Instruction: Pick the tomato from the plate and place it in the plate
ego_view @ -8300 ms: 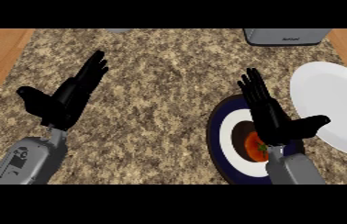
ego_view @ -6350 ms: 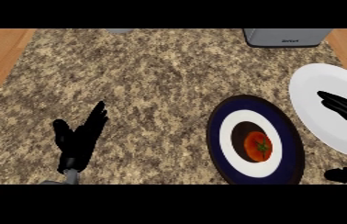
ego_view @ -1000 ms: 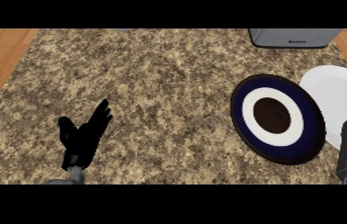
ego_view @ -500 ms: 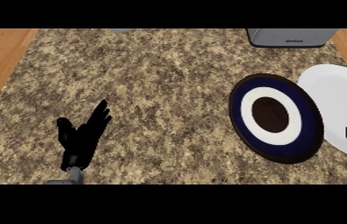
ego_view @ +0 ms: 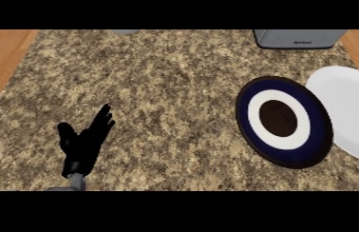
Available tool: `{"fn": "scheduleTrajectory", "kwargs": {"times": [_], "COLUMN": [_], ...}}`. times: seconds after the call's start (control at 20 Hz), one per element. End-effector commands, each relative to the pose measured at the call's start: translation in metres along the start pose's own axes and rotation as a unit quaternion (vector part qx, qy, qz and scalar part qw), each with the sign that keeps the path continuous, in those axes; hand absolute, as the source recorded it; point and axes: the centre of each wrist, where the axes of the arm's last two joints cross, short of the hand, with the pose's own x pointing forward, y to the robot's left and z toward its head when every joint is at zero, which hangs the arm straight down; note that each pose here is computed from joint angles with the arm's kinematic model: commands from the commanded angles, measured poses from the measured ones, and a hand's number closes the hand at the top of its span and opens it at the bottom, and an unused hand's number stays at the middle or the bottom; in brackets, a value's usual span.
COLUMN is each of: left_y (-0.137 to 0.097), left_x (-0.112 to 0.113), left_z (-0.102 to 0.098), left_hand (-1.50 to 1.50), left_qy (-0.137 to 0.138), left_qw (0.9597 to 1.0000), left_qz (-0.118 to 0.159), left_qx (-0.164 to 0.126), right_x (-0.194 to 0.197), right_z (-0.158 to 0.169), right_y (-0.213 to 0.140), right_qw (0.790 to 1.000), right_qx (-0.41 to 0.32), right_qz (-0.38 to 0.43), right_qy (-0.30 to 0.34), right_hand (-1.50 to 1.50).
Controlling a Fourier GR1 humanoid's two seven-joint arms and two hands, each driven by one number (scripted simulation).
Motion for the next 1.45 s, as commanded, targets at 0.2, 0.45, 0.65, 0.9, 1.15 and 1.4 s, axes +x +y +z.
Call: {"fn": "scheduleTrajectory", "kwargs": {"times": [0.2,0.45,0.65,0.9,1.15,1.4], "left_y": [0.005,-0.007,0.002,-0.003,0.004,0.004], "left_x": [-0.003,0.007,-0.010,-0.010,0.016,0.002], "left_z": [0.004,-0.002,-0.007,0.001,0.002,-0.001], "left_hand": [0.00,0.00,0.00,0.00,0.00,0.00], "left_qy": [0.023,0.020,0.011,0.018,0.016,0.012], "left_qw": [0.9997,0.9997,0.9999,0.9998,0.9999,0.9998], "left_qz": [0.006,0.001,-0.004,-0.001,0.001,-0.007], "left_qx": [0.005,0.014,0.012,0.006,-0.004,0.010], "right_x": [-0.022,-0.052,-0.062,-0.087,-0.087,-0.098], "right_z": [0.039,0.065,0.096,0.114,0.126,0.142], "right_y": [-0.050,-0.087,-0.108,-0.133,-0.139,-0.148], "right_qw": [0.992,0.987,0.983,0.984,0.985,0.984], "right_qx": [0.039,0.104,0.136,0.153,0.147,0.155], "right_qz": [-0.114,-0.123,-0.121,-0.088,-0.088,-0.085], "right_qy": [0.027,0.013,0.015,0.020,0.019,0.013], "right_hand": [-1.50,-1.50,-1.50,-1.50,-1.50,-1.50]}}
